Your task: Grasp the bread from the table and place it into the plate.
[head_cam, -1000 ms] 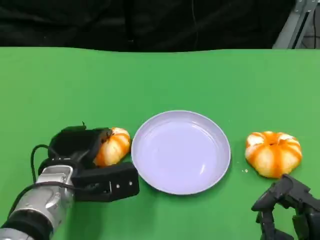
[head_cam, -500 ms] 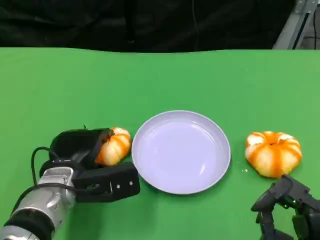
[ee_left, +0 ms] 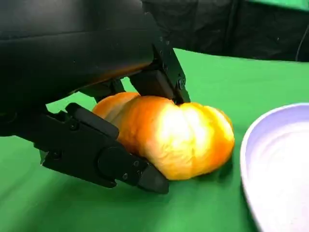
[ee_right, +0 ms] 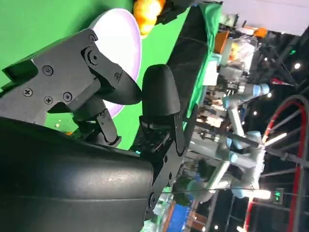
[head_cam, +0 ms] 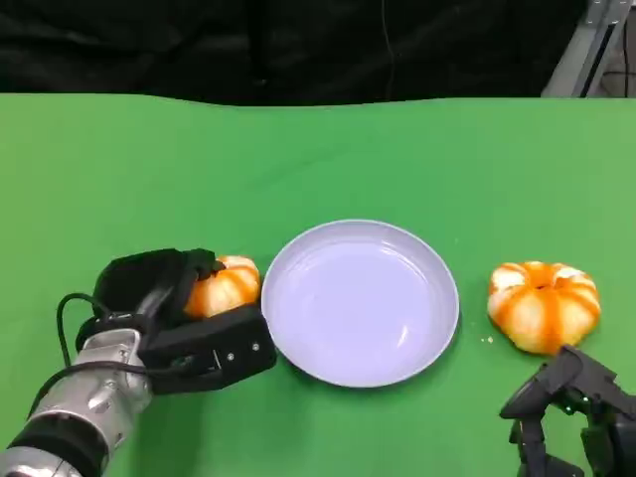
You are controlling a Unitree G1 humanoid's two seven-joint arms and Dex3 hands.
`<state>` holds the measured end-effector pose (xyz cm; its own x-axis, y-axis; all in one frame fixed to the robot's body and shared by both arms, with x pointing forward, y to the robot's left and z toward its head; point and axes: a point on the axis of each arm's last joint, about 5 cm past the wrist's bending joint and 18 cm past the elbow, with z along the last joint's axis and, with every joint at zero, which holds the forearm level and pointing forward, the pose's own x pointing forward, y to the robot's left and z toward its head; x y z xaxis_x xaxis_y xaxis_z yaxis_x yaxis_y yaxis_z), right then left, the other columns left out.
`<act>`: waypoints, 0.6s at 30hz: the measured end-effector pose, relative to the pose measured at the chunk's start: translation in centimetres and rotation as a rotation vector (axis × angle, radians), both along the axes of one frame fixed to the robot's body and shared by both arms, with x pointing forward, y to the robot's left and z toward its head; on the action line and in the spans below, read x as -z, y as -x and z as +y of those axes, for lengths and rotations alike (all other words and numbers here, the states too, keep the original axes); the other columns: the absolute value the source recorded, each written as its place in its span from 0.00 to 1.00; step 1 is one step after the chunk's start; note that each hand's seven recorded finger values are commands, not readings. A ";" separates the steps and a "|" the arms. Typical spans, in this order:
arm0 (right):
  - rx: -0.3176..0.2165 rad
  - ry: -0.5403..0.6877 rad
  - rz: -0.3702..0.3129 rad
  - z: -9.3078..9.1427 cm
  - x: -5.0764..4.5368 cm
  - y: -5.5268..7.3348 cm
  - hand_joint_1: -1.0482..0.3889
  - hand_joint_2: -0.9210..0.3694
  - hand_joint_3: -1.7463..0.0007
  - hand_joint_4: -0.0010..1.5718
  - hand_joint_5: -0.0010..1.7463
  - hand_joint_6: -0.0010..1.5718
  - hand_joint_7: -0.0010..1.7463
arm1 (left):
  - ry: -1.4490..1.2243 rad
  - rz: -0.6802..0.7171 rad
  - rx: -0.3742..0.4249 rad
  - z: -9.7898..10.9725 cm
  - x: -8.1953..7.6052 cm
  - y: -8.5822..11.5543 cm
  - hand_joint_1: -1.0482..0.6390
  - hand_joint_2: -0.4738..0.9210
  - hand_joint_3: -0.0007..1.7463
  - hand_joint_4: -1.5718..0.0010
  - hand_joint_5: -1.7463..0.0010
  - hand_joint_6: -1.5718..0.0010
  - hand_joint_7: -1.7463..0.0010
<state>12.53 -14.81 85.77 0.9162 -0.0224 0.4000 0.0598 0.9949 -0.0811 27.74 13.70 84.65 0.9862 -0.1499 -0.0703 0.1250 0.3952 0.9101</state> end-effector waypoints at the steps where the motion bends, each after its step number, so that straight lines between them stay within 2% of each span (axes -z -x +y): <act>1: 0.000 -0.002 -0.002 0.0 0.02 0.0 0.64 0.32 0.31 0.54 1.00 0.47 0.87 | 0.007 -0.002 0.000 0.0 0.0 0.0 0.61 1.00 0.06 0.52 0.00 0.58 0.09; 7: 0.001 -0.004 0.005 -0.1 0.28 0.1 0.63 0.32 0.31 0.54 1.00 0.48 0.87 | 0.032 -0.015 0.004 -0.1 -0.1 0.0 0.61 1.00 0.07 0.52 0.00 0.58 0.08; 10: 0.001 -0.003 -0.001 -0.1 0.26 0.1 0.63 0.31 0.31 0.54 1.00 0.48 0.86 | 0.036 -0.023 0.008 -0.2 -0.2 -0.1 0.61 0.99 0.06 0.53 0.00 0.57 0.11; 14: -0.003 -0.004 -0.007 -0.1 0.18 -0.1 0.65 0.30 0.30 0.54 1.00 0.47 0.87 | 0.078 -0.129 0.057 -1.2 -2.0 -0.8 0.61 0.99 0.05 0.53 0.00 0.57 0.11; 15: -0.003 -0.005 -0.008 -0.1 0.18 -0.1 0.65 0.30 0.30 0.54 1.00 0.47 0.87 | 0.088 -0.151 0.068 -1.5 -2.4 -0.9 0.60 1.00 0.08 0.54 0.00 0.59 0.06; 18: -0.003 -0.006 -0.005 -0.1 0.25 -0.1 0.64 0.30 0.30 0.54 1.00 0.47 0.87 | 0.110 -0.194 0.097 -2.1 -3.3 -1.1 0.60 1.00 0.10 0.55 0.00 0.61 0.03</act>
